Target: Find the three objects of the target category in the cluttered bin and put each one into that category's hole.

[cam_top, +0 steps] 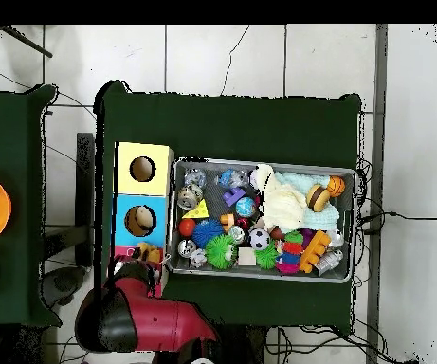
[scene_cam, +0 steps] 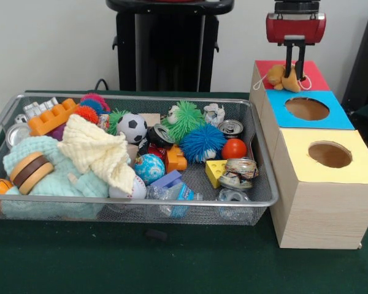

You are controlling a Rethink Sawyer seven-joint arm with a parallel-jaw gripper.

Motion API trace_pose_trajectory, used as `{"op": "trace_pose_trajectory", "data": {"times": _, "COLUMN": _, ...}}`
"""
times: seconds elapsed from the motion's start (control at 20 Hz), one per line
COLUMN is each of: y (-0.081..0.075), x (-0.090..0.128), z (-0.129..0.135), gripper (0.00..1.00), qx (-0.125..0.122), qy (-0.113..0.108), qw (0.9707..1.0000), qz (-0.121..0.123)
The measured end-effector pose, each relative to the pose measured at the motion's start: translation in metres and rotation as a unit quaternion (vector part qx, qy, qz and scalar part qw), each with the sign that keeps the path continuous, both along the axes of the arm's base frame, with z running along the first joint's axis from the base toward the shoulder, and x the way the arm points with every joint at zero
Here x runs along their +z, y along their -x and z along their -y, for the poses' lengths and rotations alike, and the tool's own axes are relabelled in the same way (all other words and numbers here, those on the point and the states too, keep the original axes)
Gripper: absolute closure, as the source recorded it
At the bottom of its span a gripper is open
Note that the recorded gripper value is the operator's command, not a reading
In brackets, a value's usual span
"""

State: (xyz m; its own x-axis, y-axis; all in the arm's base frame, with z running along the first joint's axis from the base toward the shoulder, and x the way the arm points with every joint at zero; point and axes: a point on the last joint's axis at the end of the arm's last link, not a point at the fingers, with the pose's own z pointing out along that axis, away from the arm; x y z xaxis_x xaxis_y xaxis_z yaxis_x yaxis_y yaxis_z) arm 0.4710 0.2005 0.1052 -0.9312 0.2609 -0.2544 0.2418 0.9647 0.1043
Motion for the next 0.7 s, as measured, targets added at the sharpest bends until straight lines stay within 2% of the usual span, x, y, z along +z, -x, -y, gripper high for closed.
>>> {"op": "trace_pose_trajectory", "data": {"times": 0.45, "y": 0.024, "x": 0.005, "z": -0.010, "gripper": 1.00, "qx": 0.012, "qy": -0.010, "qw": 0.9998, "qz": -0.015}}
{"op": "trace_pose_trajectory", "data": {"times": 0.5, "y": 0.034, "x": 0.004, "z": -0.013, "gripper": 1.00, "qx": 0.017, "qy": -0.013, "qw": 0.9995, "qz": -0.023}}
{"op": "trace_pose_trajectory", "data": {"times": 0.6, "y": 0.041, "x": 0.002, "z": -0.016, "gripper": 1.00, "qx": 0.020, "qy": -0.014, "qw": 0.9993, "qz": -0.029}}
{"op": "trace_pose_trajectory", "data": {"times": 0.7, "y": 0.058, "x": -0.002, "z": -0.020, "gripper": 1.00, "qx": 0.027, "qy": -0.017, "qw": 0.9984, "qz": -0.047}}
